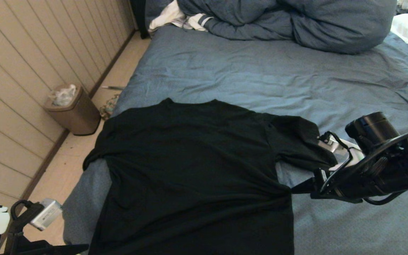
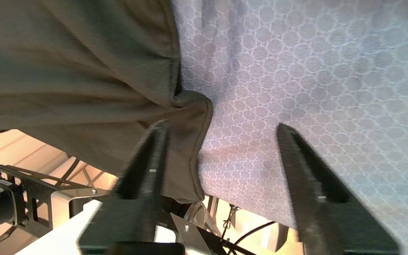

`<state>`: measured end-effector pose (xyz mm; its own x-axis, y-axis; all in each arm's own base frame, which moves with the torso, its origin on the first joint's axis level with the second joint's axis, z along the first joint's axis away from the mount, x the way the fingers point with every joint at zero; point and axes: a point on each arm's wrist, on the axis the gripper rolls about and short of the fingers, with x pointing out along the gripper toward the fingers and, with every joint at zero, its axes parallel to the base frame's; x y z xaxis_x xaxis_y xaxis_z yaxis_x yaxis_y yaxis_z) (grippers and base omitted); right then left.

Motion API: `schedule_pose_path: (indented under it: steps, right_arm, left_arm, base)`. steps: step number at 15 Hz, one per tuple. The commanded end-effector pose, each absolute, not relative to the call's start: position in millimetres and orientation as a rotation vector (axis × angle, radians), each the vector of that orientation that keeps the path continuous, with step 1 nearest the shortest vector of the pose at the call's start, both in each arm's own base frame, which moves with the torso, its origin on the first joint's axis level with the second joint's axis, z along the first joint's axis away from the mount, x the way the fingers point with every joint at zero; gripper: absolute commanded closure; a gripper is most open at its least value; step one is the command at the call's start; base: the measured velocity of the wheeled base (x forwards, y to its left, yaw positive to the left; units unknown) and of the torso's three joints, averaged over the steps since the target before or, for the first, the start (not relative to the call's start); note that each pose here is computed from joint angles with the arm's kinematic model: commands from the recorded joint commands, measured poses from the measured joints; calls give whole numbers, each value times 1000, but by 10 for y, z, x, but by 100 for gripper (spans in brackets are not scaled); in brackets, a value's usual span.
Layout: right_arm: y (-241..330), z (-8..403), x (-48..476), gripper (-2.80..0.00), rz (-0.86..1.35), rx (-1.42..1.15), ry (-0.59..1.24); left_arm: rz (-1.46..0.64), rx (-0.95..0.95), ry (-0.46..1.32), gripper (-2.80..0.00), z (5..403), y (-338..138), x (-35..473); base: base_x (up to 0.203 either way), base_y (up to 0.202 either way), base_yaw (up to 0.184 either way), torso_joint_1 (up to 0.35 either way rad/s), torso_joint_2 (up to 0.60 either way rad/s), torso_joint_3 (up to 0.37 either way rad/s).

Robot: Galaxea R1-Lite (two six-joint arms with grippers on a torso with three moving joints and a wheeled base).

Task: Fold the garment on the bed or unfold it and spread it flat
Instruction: Unford the black T-shirt

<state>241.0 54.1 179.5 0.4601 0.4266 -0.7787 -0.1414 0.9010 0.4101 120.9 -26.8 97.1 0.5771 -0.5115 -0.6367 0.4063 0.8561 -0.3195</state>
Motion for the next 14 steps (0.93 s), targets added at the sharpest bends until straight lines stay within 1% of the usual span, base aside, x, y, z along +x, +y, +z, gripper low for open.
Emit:
schedule_pose_path:
  steps: [1,4,5,7,9,12,14]
  right_arm:
    - [515,1941,2341,-280,367,312,980]
    - [500,2259,2328,-280,382,314,856]
    - [499,2385,2346,0,387,312,809]
    - [526,2680,2404,0,403,301,722]
    - [587,2883,2568,0,418,294,681]
    - [715,2994,2916,0,422,279,649]
    - [837,2949,3165,0,391,256,647]
  left_arm:
    - [-541,-131,680,-280,1155,-266,1220]
    - [-483,-133,504,-280,1603,-204,1406]
    - [-469,-139,460,0,1766,-189,1478]
    - [-458,-155,405,0,2099,-184,1659]
    - [-453,-171,410,0,2281,-195,1977]
    - [-455,-181,396,0,2466,-213,2398]
    - [-453,-181,391,0,2520,-227,2668]
  base:
    - [0,0,0,0,0,0]
    - [0,0,0,0,0,0]
    - [0,0,0,0,0,0]
    - [0,0,0,0,0,0]
    - [0,0,0,0,0,0]
    - [0,0,0,0,0,0]
    - [0,0,0,0,0,0]
